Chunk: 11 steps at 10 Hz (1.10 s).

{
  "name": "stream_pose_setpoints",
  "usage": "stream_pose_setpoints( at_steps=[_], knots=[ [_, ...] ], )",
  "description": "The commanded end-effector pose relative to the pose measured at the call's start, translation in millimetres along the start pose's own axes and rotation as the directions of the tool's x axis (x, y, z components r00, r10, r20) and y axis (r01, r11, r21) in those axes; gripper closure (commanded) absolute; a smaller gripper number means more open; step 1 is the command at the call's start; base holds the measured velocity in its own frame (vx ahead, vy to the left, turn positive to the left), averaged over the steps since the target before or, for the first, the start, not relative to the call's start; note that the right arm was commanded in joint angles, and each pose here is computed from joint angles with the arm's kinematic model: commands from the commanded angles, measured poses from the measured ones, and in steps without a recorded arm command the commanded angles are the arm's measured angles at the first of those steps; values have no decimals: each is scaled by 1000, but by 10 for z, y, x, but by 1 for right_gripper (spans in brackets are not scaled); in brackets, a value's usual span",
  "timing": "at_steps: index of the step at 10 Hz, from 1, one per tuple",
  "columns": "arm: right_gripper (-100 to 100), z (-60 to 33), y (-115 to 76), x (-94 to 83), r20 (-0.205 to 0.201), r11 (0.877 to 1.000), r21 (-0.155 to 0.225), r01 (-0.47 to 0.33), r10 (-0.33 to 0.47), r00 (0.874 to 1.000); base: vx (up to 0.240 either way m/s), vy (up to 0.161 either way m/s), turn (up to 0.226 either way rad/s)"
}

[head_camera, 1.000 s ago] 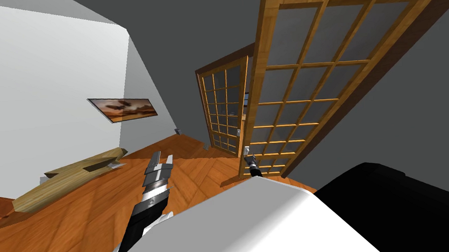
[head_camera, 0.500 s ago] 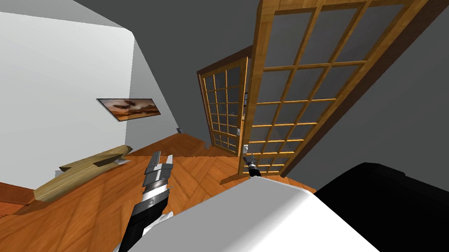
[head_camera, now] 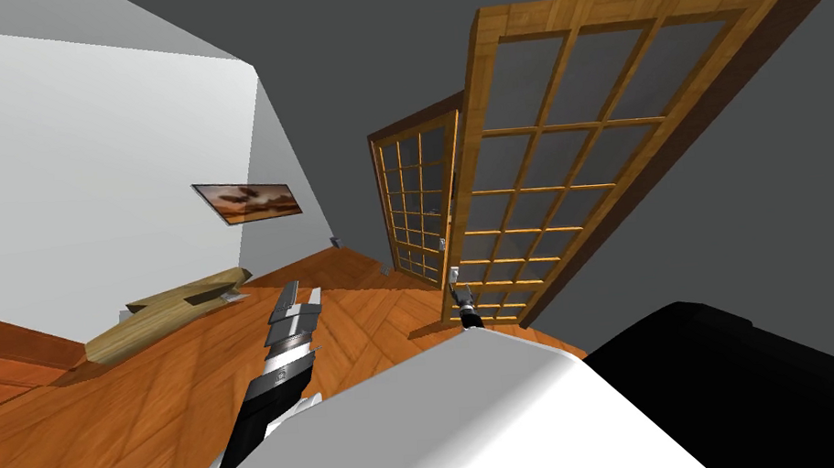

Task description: Pull the door open

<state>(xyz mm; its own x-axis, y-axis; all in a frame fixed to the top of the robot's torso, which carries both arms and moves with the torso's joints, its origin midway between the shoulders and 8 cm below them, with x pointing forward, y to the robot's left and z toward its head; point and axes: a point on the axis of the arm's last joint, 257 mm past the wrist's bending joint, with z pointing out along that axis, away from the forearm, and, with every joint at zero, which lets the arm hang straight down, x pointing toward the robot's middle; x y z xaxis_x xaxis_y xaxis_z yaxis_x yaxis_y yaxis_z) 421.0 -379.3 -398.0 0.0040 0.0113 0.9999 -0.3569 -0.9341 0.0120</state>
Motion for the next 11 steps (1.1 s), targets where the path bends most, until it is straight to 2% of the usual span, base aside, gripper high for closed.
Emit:
stream_pose_setpoints(
  at_steps=[1,2,3,4,5,6,7,8,9,10,11],
  knots=[
    [-100,1,198,-16,3,999,-35,1,0,1000,9,-8,222],
    [-100,0,291,-22,4,999,-51,1,-1,1000,29,-19,295],
    [-100,-8,515,-34,5,996,-91,1,-1,1000,46,-21,397],
    [-100,-8,515,-34,5,996,-91,1,-1,1000,37,-27,125],
    [-100,-25,765,-42,6,991,-135,1,-1,1000,31,-25,222],
    [-100,-38,895,-44,6,987,-159,1,0,1000,33,-26,271],
    [-100,-38,895,-44,6,987,-159,1,0,1000,21,-20,82],
    [-100,-68,1149,-43,6,979,-204,1,0,1000,26,-16,277],
    [-100,-86,1268,-41,5,974,-225,1,0,1000,30,-28,319],
    [-100,-121,1479,-34,3,965,-263,0,1,1000,32,-31,290],
    [-100,-121,1479,-34,3,965,-263,0,1,1000,28,-28,130]
  ],
)
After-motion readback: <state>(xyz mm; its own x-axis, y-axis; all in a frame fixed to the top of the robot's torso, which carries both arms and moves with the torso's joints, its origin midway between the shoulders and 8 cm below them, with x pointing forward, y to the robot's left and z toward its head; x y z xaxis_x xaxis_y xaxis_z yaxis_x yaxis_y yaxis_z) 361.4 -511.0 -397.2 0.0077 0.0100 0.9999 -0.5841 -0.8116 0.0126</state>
